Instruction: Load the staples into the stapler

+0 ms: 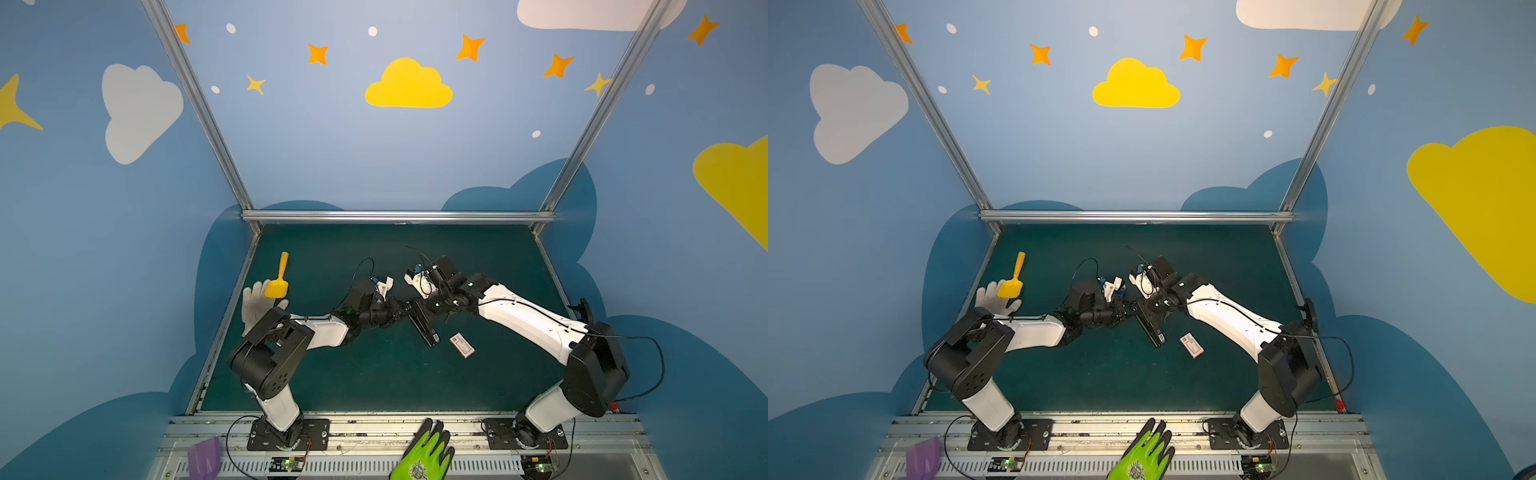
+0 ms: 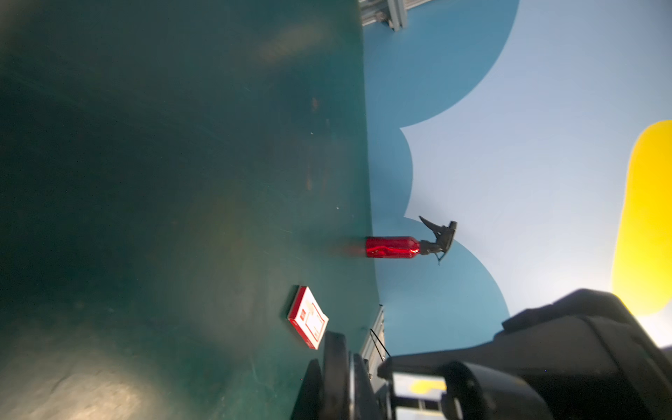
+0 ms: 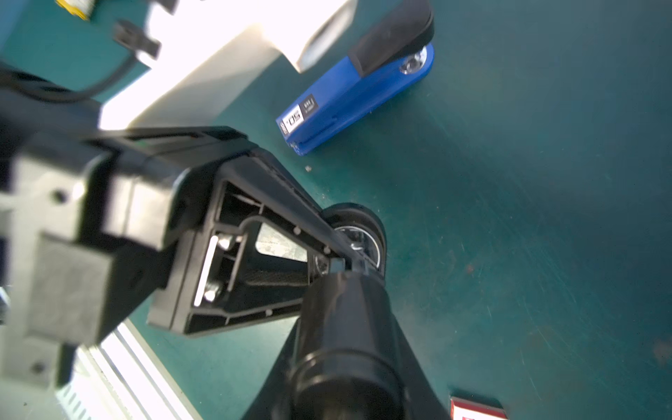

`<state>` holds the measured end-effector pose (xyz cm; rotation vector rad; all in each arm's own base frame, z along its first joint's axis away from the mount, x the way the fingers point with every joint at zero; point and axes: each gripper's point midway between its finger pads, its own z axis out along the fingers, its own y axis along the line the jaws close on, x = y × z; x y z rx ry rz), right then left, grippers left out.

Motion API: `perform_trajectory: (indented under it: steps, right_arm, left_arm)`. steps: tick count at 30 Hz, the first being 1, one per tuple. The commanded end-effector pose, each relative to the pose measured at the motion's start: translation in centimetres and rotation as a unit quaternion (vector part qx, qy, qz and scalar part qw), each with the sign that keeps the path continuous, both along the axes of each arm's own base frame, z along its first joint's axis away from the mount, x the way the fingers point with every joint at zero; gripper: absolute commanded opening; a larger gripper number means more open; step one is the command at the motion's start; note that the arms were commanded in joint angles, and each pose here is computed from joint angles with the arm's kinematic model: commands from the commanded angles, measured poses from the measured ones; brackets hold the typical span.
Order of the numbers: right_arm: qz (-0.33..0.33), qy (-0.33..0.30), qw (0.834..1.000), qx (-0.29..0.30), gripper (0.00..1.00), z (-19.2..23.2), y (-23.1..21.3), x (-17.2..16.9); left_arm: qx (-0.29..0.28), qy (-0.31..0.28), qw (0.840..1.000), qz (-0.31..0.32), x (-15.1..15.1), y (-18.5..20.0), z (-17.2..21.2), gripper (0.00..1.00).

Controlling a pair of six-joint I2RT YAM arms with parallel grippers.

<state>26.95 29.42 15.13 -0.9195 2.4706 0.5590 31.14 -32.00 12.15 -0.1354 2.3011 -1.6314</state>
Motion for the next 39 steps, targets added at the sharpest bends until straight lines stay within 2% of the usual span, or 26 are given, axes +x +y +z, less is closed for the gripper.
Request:
perform_trajectory:
  steps: [1, 5, 13, 17, 24, 31, 36, 39]
  right_arm:
    - [-0.004, -0.045, 0.995, 0.089, 0.0, 5.5, -0.7, -0.4]
    - [-0.007, -0.088, 0.987, 0.135, 0.0, 7.2, -2.5, -0.8]
    - [-0.035, -0.17, 0.966, 0.192, 0.0, 7.8, -5.0, -2.2]
    - [-0.039, -0.172, 0.962, 0.207, 0.0, 6.9, -5.8, -3.2]
    - [-0.052, -0.145, 0.965, 0.211, 0.01, 3.0, -6.6, -4.6]
    - [-0.074, -0.117, 0.969, 0.203, 0.17, 0.4, -7.2, -5.0]
    - [-0.091, -0.092, 0.973, 0.189, 0.29, -0.9, -7.4, -4.9]
    - [-0.125, -0.074, 0.974, 0.172, 0.43, -1.6, -8.1, -4.6]
  left_arm:
    - [0.004, 0.071, 0.993, 0.094, 2.2, 3.9, -3.3, 0.04]
    - [-0.018, 0.084, 0.988, 0.132, 2.9, 6.3, -3.4, 0.04]
    - [-0.061, 0.075, 0.978, 0.183, 4.6, 9.9, -1.3, 0.04]
    - [-0.081, 0.063, 0.974, 0.204, 5.7, 11.6, 0.4, 0.04]
    - [-0.096, 0.049, 0.964, 0.243, 6.6, 14.4, 3.1, 0.04]
    - [-0.085, 0.036, 0.963, 0.252, 6.2, 15.5, 4.5, 0.04]
    - [-0.106, 0.042, 0.959, 0.258, 5.9, 15.7, 4.3, 0.04]
    - [-0.109, 0.042, 0.959, 0.258, 5.9, 15.7, 4.3, 0.04]
